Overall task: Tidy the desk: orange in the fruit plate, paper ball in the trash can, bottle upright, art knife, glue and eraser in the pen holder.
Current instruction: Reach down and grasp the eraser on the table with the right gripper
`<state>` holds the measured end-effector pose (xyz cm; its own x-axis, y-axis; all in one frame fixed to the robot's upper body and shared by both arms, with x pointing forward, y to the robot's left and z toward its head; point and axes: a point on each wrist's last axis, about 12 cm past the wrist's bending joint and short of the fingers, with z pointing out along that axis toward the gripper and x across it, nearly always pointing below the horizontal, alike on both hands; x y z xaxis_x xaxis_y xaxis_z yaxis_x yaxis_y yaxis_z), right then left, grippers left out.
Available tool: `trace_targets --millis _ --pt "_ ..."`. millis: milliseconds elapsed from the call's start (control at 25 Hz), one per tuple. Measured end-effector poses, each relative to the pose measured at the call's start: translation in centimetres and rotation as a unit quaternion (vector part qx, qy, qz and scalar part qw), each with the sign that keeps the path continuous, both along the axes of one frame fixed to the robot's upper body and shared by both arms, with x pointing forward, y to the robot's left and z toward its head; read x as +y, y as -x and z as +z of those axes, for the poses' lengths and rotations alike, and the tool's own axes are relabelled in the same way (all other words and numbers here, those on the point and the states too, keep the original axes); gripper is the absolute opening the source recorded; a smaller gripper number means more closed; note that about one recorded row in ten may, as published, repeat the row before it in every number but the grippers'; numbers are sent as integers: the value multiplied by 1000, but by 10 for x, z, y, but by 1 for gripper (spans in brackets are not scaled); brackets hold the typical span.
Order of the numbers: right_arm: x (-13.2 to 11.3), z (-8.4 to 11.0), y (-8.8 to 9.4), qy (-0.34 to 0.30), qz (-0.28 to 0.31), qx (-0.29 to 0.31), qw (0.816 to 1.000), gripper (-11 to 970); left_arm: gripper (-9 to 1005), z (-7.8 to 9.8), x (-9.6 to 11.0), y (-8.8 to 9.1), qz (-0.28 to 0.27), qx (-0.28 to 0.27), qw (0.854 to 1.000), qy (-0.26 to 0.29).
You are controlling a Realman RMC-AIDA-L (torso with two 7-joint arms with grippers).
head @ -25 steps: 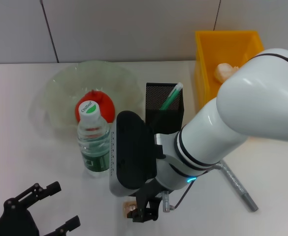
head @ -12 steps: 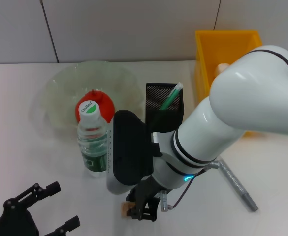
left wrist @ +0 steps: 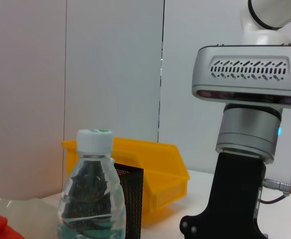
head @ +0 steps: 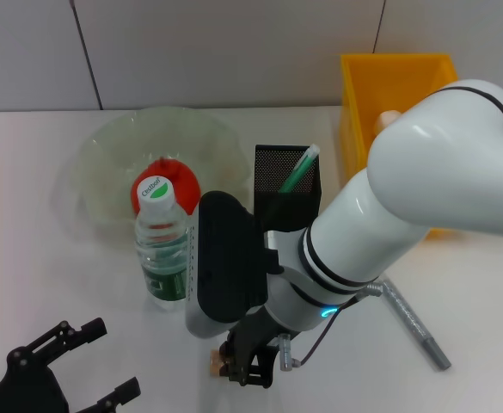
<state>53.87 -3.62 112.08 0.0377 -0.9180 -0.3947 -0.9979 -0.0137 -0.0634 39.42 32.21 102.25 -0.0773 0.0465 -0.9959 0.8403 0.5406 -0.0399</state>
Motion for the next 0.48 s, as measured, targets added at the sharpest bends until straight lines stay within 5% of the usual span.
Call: trace_targets --millis 240,480 --pt "0 1 1 -3 -2 1 1000 197 815 0 -1 0 -1 0 1000 0" --pt "1 0 0 -1 1 -2 1000 422 815 0 -1 -1 -2 -1 1000 0"
